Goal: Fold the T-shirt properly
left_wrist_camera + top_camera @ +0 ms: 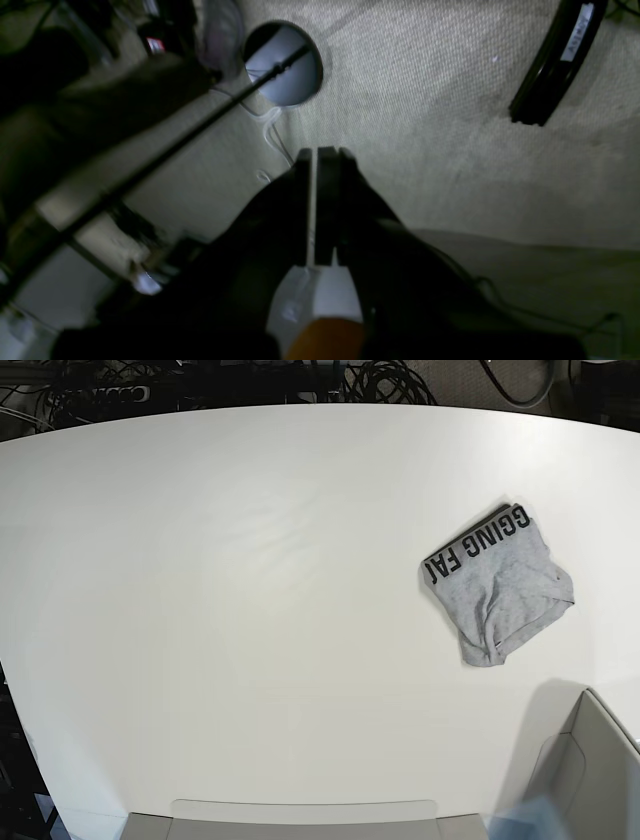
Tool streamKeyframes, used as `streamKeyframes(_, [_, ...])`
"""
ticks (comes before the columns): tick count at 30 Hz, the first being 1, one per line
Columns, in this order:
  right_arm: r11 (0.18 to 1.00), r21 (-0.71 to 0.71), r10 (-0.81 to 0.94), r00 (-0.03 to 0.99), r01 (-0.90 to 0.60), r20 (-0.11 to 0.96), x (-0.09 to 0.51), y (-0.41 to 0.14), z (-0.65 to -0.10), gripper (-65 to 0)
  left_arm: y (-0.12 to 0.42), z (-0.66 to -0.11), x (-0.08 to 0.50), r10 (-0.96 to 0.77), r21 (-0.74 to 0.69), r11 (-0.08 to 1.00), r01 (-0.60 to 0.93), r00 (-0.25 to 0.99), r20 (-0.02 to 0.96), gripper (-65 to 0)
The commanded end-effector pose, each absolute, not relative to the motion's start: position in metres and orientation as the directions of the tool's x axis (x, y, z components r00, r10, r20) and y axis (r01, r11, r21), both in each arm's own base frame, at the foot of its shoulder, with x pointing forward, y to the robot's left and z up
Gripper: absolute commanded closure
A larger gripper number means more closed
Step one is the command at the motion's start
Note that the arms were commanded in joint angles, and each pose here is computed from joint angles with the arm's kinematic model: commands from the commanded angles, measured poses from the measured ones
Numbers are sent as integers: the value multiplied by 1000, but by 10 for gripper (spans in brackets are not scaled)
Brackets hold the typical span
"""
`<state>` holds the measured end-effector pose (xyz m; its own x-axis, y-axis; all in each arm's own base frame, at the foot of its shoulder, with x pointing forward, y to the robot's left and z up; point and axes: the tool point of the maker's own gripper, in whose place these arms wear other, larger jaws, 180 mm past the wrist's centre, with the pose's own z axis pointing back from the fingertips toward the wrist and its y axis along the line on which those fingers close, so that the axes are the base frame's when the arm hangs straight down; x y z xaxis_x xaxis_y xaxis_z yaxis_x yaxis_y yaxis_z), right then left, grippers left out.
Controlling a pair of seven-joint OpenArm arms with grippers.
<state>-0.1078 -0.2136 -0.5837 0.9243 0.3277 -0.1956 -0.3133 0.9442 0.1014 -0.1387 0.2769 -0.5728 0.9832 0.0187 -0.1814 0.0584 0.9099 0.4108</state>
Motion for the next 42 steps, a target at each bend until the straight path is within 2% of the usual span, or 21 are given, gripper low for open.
streamKeyframes(1, [941,82,339,916,-329,-213,-117,-228,-585,0,286,-569,-150,21,430,900,75,977,-213,-18])
streamKeyframes(7, [910,11,414,906,-415,-92,-134,-269,-605,0,292,-578,-149,14,446,891,84,977,-212,-18])
streamKeyframes(13, [820,56,570,822,-570,22,-137,-264,-608,0,289,-585,-148,19,447,891,80,977,-211,-18])
streamKeyframes(17, [822,42,566,824,-567,36,-125,-265,-610,0,288,-591,-143,6,449,890,79,983,-184,-18])
streamKeyframes(21, [823,41,565,824,-567,45,-122,-264,-611,0,284,-596,-133,-54,447,890,90,994,-94,-19])
streamKeyframes(28, [816,49,575,817,-576,40,-126,-262,-611,0,304,-600,-157,-118,479,864,155,987,-108,-19])
streamKeyframes(32, [813,24,581,814,-581,-1,-129,-275,-613,0,298,-604,-149,-261,449,853,268,962,-79,-19])
streamKeyframes(35, [769,13,640,768,-640,-19,-122,-282,-617,0,295,-611,-135,-352,428,832,352,932,-83,-19])
streamKeyframes(39, [658,32,753,658,-752,-12,-113,-281,-619,0,291,-618,-123,-462,397,790,467,879,-115,-19])
streamKeyframes(42, [592,50,806,592,-805,-19,-116,-282,-619,0,290,-621,-114,-498,390,774,499,860,-112,-19])
